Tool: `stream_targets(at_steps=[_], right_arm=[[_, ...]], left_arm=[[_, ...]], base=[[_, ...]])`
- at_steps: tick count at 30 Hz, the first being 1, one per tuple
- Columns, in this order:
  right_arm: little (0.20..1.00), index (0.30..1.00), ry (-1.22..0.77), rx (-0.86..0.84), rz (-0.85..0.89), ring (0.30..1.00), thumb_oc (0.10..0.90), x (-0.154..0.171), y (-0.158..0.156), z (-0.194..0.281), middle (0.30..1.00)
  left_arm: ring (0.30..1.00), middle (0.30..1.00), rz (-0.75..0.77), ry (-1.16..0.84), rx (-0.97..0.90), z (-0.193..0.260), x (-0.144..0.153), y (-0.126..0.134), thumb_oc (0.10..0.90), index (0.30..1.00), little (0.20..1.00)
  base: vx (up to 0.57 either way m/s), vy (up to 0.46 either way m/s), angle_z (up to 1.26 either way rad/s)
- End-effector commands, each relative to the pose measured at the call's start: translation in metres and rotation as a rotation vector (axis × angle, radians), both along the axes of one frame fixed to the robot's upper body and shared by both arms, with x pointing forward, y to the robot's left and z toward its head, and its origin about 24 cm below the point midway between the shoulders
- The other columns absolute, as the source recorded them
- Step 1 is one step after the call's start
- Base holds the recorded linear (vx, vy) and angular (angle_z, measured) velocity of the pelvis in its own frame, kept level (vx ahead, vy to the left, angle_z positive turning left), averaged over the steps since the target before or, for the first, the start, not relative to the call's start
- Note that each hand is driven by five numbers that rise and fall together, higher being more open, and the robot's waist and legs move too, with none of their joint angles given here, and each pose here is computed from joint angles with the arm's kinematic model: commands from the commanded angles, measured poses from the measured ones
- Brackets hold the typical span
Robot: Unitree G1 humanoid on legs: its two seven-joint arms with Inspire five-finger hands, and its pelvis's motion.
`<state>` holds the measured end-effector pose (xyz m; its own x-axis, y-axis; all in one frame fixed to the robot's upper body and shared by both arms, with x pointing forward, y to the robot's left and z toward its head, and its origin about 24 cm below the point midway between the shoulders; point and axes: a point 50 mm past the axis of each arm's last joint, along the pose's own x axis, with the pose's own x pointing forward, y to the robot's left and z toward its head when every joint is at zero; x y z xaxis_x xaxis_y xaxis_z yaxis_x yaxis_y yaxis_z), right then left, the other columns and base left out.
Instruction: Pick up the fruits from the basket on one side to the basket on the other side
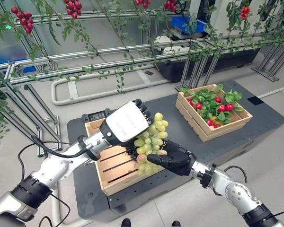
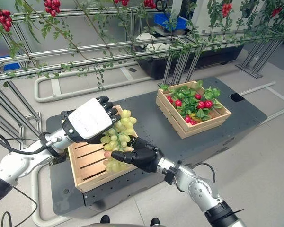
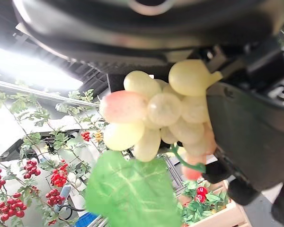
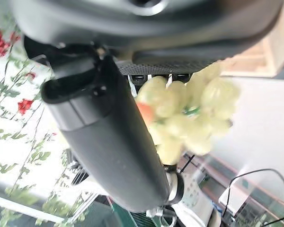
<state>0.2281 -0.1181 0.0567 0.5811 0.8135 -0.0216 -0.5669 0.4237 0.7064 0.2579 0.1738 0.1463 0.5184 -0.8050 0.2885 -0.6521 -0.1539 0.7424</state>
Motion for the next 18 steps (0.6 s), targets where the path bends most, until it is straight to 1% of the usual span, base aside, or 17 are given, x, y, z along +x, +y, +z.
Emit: stream_targets(at_steps=[1,8,13,14,15,16,17,18], right_arm=[[0.9,0.9,-0.336,0.317,0.1,0.9,0.8,0.01,0.021,0.066,0.9],[0.9,0.9,-0.329,0.385,0.159,0.9,0.8,0.005,0.03,0.068,0.9],[0.9,0.9,-0.281,0.341,0.211,0.9,0.8,0.001,0.036,0.059,0.9],[0.82,0.82,-0.27,0.318,0.22,0.82,0.747,-0.001,0.036,0.056,0.82],[0.524,0.524,-0.25,0.288,0.226,0.524,0.549,-0.001,0.037,0.051,0.524],[0.429,0.429,-0.242,0.28,0.227,0.429,0.486,-0.001,0.036,0.05,0.429],[0.3,0.3,-0.211,0.263,0.236,0.3,0.4,-0.003,0.036,0.045,0.3],[0.3,0.3,-0.184,0.229,0.234,0.3,0.4,-0.003,0.034,0.039,0.3]], left_arm=[[0.3,0.3,-0.036,-0.175,-0.15,0.047,0.01,-0.007,0.4,0.3,0.3],[0.3,0.3,-0.041,-0.159,-0.159,0.044,0.011,-0.008,0.4,0.3,0.3],[0.3,0.3,-0.044,-0.159,-0.156,0.042,0.011,-0.008,0.4,0.3,0.3],[0.3,0.3,-0.045,-0.161,-0.155,0.042,0.011,-0.009,0.4,0.3,0.3],[0.3,0.3,-0.044,-0.162,-0.155,0.041,0.011,-0.008,0.4,0.3,0.3],[0.3,0.3,-0.045,-0.163,-0.155,0.041,0.011,-0.008,0.4,0.3,0.3],[0.3,0.3,-0.045,-0.164,-0.153,0.041,0.011,-0.009,0.4,0.3,0.3],[0.3,0.3,-0.045,-0.162,-0.152,0.041,0.011,-0.009,0.4,0.3,0.3]], base=[[0.0,0.0,0.0],[0.0,0.0,0.0],[0.0,0.0,0.0],[0.0,0.0,0.0],[0.0,0.0,0.0],[0.0,0.0,0.0],[0.0,0.0,0.0],[0.0,0.0,0.0]])
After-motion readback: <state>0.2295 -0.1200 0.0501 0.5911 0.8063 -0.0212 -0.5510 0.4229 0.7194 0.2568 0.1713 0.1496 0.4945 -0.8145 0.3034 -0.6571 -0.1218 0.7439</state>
